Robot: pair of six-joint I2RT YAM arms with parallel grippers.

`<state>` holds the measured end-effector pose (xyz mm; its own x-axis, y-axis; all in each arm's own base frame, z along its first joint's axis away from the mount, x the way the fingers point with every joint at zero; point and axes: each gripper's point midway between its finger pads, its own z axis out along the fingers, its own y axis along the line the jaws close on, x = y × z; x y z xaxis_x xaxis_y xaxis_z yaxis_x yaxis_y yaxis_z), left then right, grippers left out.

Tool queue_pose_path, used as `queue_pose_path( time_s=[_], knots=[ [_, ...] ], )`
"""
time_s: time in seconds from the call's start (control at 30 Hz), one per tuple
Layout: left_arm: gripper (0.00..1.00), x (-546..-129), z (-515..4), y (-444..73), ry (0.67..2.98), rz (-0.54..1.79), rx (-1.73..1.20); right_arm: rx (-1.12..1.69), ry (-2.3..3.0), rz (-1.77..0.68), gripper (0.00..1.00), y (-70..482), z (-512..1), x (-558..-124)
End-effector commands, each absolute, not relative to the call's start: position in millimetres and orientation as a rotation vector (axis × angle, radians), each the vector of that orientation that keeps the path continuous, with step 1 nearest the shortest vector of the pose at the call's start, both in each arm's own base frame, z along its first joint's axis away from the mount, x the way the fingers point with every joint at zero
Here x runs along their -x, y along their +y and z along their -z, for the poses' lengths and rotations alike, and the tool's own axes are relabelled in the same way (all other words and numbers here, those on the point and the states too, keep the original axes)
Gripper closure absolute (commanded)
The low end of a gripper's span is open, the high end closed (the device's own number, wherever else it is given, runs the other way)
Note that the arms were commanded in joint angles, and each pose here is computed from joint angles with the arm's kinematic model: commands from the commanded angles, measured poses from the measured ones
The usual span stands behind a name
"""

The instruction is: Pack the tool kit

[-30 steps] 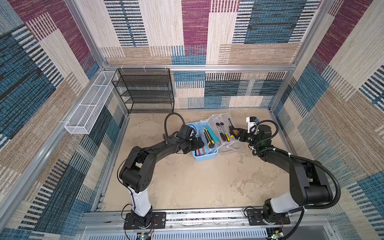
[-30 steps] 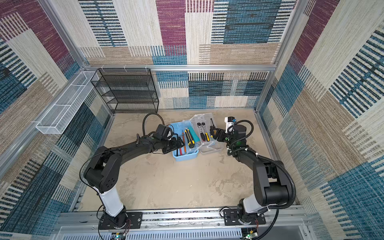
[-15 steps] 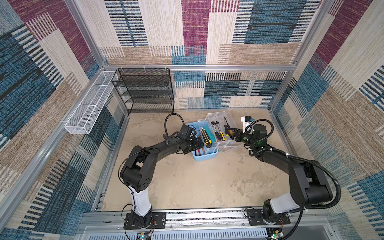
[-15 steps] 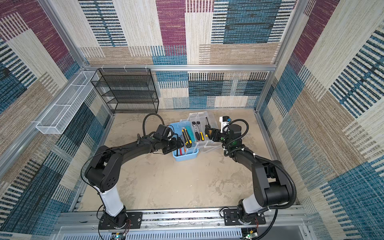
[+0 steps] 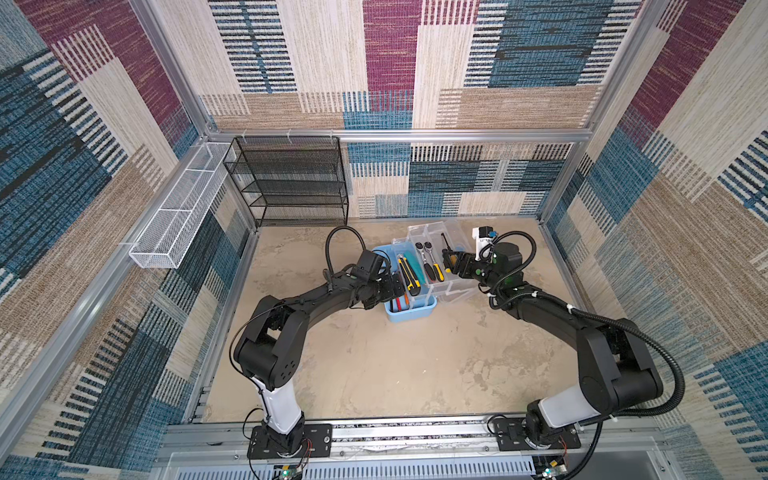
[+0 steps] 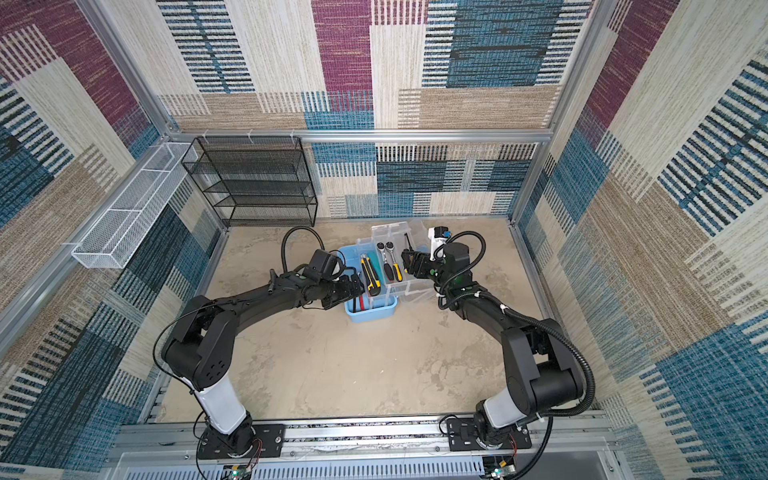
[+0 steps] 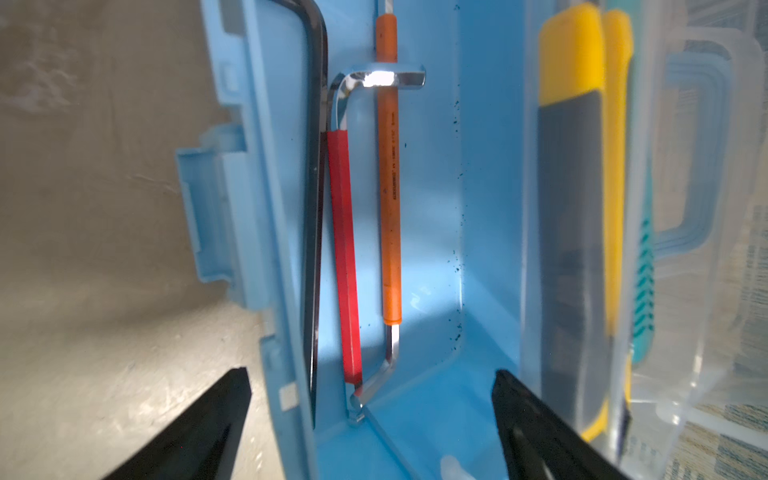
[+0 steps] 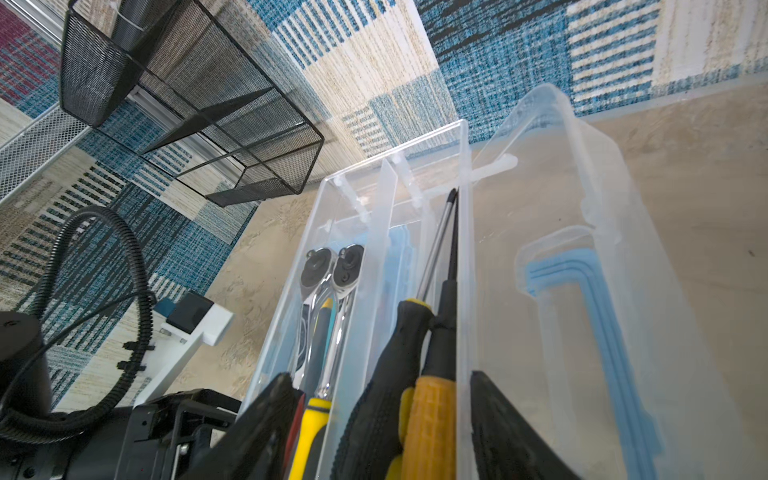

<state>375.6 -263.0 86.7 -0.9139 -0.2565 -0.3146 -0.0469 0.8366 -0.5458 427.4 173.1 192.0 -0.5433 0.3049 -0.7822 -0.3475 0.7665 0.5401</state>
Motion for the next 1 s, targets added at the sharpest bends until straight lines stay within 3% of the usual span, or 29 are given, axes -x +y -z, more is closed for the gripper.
queue_pose_path(
  time_s=[0.0,0.3,0.6,0.97],
  knots=[
    [0.05,-380,-101,-264,2.578,0.814,0.225,0.076,1.990,-0.870,0.32,185,-188,-424],
    [0.04,-377,-118,-241,2.560,0.697,0.219,0.092,1.996,-0.842,0.32,193,-193,-427],
    [0.04,-403,-179,-259,2.447,0.721,0.058,0.100,2.028,-0.785,0.32,201,-187,-427],
    [0.17,-421,-187,-298,2.463,0.787,-0.054,0.118,2.038,-0.758,0.32,205,-187,-430]
  ],
)
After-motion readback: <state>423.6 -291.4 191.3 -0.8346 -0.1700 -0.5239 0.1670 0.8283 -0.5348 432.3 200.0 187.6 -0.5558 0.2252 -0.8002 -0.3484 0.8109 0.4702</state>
